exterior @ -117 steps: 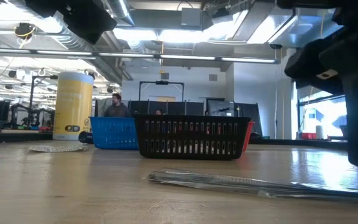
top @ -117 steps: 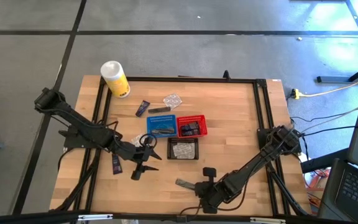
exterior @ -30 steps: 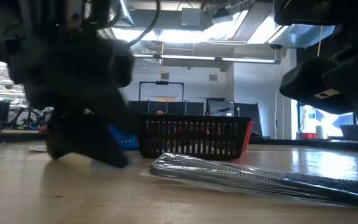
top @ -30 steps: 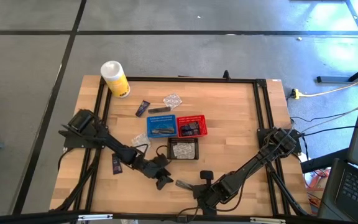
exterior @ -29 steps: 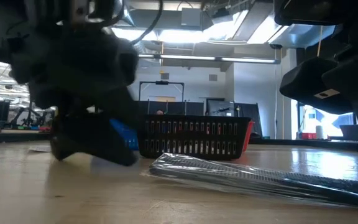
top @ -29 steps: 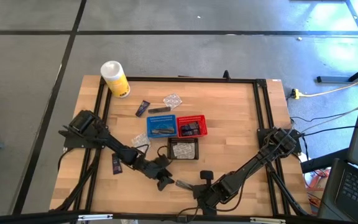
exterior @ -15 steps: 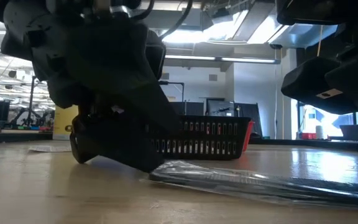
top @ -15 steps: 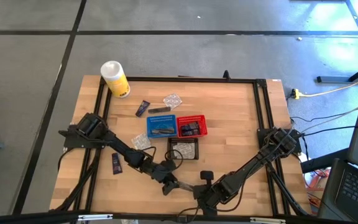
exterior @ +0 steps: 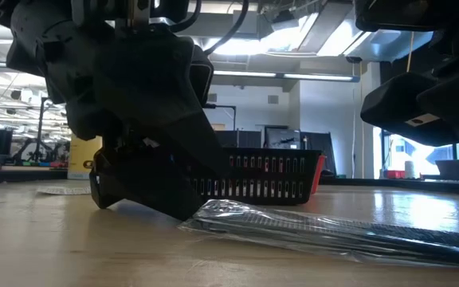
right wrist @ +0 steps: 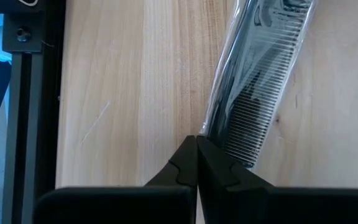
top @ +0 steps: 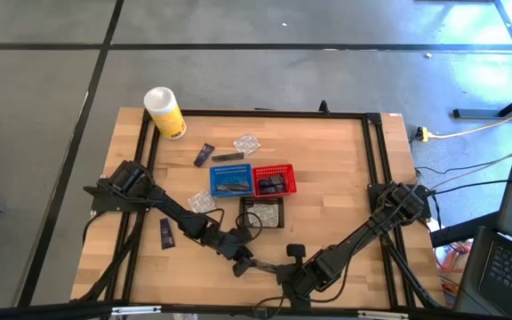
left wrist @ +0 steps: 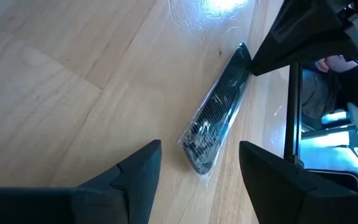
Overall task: Pick & Place Travel size toiletries
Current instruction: Put the black comb into the blue bin
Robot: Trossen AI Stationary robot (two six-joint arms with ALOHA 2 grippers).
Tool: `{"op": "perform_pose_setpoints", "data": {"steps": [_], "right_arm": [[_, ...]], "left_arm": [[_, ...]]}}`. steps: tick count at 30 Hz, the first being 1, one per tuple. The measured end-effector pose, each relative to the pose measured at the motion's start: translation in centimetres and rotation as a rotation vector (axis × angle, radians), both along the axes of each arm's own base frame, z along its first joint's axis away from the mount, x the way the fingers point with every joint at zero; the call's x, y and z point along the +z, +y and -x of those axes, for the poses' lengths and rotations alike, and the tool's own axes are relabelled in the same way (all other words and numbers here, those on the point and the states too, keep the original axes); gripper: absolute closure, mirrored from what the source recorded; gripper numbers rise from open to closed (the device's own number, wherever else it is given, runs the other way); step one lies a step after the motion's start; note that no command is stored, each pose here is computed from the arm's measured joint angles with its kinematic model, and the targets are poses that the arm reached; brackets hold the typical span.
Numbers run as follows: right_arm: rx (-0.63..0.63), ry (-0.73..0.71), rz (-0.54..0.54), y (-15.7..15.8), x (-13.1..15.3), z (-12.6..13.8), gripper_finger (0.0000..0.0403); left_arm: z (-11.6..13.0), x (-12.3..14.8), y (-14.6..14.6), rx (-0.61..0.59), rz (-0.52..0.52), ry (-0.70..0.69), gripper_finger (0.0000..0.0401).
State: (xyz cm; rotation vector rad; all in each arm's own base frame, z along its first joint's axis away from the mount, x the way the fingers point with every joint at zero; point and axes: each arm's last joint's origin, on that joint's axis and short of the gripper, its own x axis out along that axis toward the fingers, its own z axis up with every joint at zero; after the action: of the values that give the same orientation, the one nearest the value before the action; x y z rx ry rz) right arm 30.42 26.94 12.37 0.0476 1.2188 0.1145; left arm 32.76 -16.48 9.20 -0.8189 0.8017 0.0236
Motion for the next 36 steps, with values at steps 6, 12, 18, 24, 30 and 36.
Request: {"op": "perform_pose_setpoints", "data": {"steps": [6, 12, 18, 24, 30, 36], "right_arm": [[0.000, 0.000, 0.001, -0.01, -0.01, 0.00, 0.0403], [0.000, -0.001, 0.001, -0.01, -0.01, 0.00, 0.0403], [0.014, -0.004, 0.006, -0.12, 0.00, -0.13, 0.0403], [0.021, -0.005, 0.004, -0.35, 0.01, -0.37, 0.0403], [0.024, -0.010, 0.007, -0.41, 0.02, -0.44, 0.0403], [0.023, -0.013, 0.007, -0.41, 0.03, -0.47, 0.0403]], "left_arm": [[-0.31, 0.00, -0.15, 0.000, -0.009, 0.026, 0.0216], [-0.39, 0.10, -0.41, -0.030, -0.012, -0.004, 0.0243], [-0.45, 0.17, -0.49, -0.036, -0.001, -0.015, 0.0253], [-0.49, 0.23, -0.52, -0.040, 0.005, -0.020, 0.0252], [-0.50, 0.25, -0.53, -0.045, 0.010, -0.020, 0.0266], [-0.73, 0.57, -0.72, -0.063, 0.033, -0.062, 0.0299]]}}
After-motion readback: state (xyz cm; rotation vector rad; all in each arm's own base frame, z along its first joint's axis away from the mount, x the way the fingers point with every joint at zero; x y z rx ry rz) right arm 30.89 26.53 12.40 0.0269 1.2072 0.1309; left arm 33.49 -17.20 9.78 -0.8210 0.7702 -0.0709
